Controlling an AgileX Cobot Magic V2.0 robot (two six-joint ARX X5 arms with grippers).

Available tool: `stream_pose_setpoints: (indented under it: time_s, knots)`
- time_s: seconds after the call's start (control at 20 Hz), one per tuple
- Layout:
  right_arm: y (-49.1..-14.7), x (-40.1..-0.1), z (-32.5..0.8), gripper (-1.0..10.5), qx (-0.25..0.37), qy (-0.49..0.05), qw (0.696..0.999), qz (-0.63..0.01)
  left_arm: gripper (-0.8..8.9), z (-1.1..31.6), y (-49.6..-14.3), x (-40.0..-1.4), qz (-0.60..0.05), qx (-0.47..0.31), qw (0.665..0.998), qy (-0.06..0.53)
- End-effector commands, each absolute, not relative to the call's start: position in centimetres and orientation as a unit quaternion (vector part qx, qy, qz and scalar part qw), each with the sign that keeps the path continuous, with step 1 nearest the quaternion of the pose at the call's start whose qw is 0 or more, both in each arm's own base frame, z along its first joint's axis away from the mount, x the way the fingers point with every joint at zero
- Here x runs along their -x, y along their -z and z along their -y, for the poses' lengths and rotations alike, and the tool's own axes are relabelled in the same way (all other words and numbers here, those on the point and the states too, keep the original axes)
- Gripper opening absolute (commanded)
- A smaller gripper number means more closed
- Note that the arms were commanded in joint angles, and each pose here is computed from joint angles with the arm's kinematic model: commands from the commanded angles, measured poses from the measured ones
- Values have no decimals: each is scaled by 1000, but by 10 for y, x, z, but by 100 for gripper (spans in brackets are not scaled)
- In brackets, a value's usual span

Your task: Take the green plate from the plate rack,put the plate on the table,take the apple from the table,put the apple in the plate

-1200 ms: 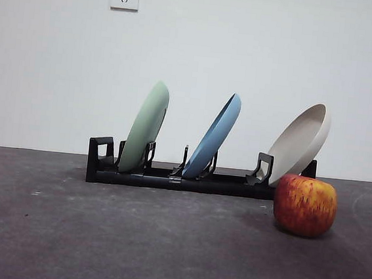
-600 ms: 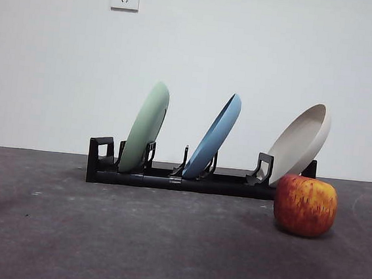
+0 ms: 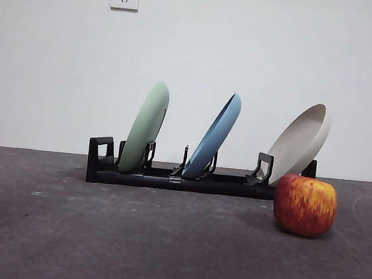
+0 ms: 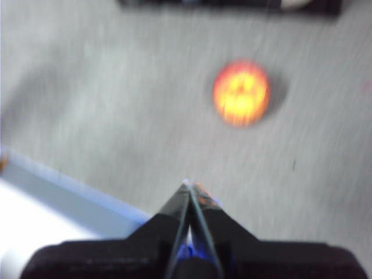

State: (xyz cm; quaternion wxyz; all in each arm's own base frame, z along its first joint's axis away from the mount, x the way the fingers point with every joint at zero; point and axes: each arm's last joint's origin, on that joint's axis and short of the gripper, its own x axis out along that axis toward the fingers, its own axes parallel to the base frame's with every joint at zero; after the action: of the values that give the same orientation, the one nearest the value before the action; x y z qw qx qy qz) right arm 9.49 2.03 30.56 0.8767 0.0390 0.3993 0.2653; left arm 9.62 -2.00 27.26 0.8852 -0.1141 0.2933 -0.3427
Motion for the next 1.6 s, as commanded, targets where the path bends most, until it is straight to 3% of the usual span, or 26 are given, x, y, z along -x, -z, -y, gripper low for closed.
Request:
stream_pose_setpoints:
  time_s: [0.05, 0.25, 0.3, 0.45, 0.5, 0.55, 1.1, 1.35, 1.6]
  knots:
    - [-304, -94, -22, -12, -11, -284, 862, -419, -8, 20, -273, -96, -309, 89, 877, 356]
    - [-303, -95, -22, 11, -12, -286, 858, -426, 2, 20, -272, -96, -318, 85, 874, 357]
    - [-303, -95, -22, 41, -12, -286, 858, -426, 44, 20, -272, -96, -318, 84, 875, 356]
    - [-303, -95, -22, 572, -26, -279, 858, -431, 559, 20, -272, -96, -317, 84, 875, 355]
    - [-303, -95, -22, 675, -29, -277, 858, -432, 574, 20, -272, -97, -316, 84, 875, 356]
    - [-303, -95, -22, 690, -30, -276, 858, -432, 574, 20, -273, -97, -314, 84, 876, 356]
    - [-303, -95, -22, 690, -34, -275, 858, -433, 573, 21, -296, -107, -290, 82, 884, 357]
    - [-303, -95, -22, 690, -35, -275, 858, -433, 566, 31, -322, -149, -251, 81, 887, 380]
    - [-303, -95, -22, 690, -35, -275, 858, -433, 566, 56, -343, -209, -259, 53, 892, 367]
